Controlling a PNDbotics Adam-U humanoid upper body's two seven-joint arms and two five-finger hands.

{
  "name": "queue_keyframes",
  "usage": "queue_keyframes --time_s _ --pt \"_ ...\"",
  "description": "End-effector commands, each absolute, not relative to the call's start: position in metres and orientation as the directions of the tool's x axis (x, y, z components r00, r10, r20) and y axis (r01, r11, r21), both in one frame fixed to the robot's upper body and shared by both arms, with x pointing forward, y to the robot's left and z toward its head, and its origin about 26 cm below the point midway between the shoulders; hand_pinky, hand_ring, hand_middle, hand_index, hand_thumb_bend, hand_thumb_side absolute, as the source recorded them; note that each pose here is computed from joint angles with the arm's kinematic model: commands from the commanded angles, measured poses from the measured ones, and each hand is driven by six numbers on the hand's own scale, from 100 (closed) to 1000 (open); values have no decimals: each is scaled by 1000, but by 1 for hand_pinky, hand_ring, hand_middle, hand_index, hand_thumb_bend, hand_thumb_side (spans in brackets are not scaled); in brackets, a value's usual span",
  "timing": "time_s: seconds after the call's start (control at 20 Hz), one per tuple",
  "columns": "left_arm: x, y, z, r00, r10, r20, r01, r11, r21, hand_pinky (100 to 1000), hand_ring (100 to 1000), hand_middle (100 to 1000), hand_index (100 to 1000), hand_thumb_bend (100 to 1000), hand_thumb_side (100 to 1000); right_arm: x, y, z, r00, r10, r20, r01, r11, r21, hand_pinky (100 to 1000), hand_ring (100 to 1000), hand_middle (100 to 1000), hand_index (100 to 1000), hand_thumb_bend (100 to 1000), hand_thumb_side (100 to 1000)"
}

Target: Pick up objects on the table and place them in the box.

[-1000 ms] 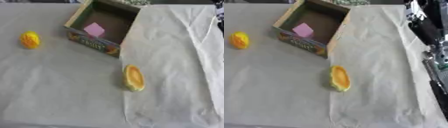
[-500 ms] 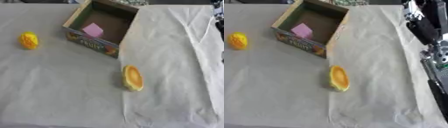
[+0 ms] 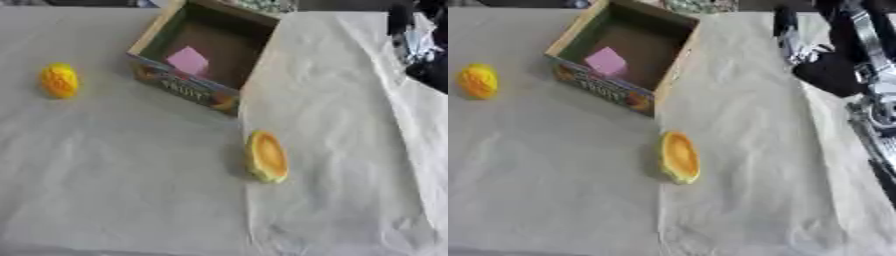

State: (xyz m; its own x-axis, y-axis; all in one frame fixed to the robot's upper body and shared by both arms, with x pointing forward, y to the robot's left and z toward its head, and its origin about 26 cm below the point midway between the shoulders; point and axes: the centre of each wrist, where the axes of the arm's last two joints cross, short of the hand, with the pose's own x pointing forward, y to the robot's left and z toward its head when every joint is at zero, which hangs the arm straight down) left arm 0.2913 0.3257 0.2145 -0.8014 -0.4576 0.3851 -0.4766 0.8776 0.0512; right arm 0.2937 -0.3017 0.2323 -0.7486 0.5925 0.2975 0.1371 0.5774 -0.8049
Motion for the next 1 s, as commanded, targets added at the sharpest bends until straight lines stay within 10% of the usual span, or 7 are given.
queue_keyframes --time_s 0.05,0.6,1.0 --pt "289 326 225 -813 -466 350 -471 879 75 753 766 732 838 100 396 290 -302 246 -740 659 137 131 340 -931 874 835 822 863 100 438" --pt "290 323 225 -821 -446 356 -447 890 85 752 765 731 838 100 406 292 -279 247 -746 658 99 -78 61 -995 898 880 846 882 100 363" --pt "290 321 224 -825 -434 362 -434 897 86 752 765 731 838 100 414 294 -260 239 -740 664 112 -175 -28 -984 921 910 864 900 100 610"
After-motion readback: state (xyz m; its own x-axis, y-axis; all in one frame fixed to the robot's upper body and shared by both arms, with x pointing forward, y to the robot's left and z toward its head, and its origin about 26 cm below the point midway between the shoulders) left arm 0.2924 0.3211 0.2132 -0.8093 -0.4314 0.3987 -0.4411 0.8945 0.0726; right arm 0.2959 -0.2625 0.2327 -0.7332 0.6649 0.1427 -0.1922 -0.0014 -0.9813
